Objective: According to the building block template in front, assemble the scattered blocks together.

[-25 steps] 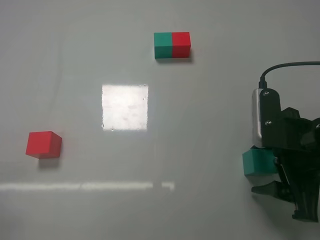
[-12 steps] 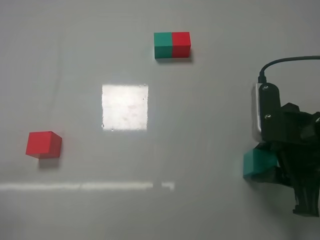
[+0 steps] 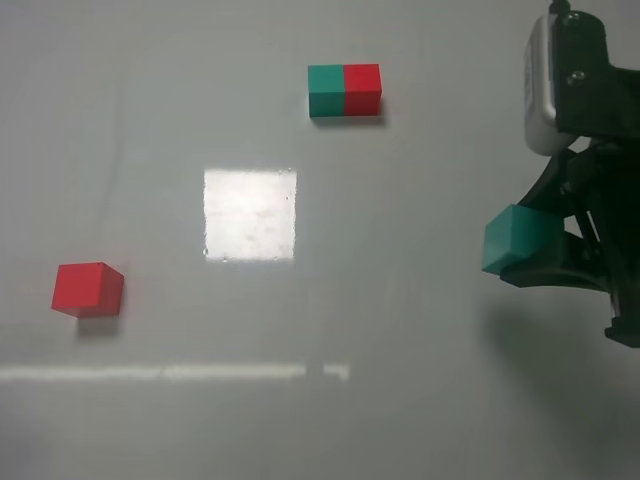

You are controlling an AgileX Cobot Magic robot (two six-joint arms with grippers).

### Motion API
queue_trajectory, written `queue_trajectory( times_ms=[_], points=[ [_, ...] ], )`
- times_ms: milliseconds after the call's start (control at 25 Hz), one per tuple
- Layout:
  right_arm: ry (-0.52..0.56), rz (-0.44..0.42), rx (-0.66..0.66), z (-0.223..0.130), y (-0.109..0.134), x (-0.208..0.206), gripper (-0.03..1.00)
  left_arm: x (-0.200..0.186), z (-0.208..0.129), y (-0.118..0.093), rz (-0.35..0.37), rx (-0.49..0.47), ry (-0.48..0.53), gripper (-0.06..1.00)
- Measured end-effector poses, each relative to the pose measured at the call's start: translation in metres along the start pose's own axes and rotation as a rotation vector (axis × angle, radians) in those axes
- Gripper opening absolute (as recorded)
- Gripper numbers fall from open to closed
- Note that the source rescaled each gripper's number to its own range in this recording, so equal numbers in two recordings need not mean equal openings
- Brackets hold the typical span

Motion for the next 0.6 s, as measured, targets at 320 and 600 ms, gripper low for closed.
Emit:
queue_trajectory(
  times_ms=[320, 600],
  points=[
    [0.100, 0.065, -0.182, 0.049, 0.065, 0.050, 0.03, 0.000, 0.000, 0.000, 0.000, 0.000, 0.000, 0.02],
    [0.037, 0.025, -0.142, 0.123, 0.046, 0.054, 0.03, 0.000, 0.000, 0.000, 0.000, 0.000, 0.000, 0.02]
  ],
)
Point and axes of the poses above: a point on each arm's last joint axis where the gripper is mounted, x pointing out along that axis toward the gripper, y along the wrist's bending axis when the last joint is at zero, z = x × y, the point moved 9 cm from there along x, pointing out along that axis toward the gripper, and after that the axes turned 9 degrees about x, right-handed, at the moved point
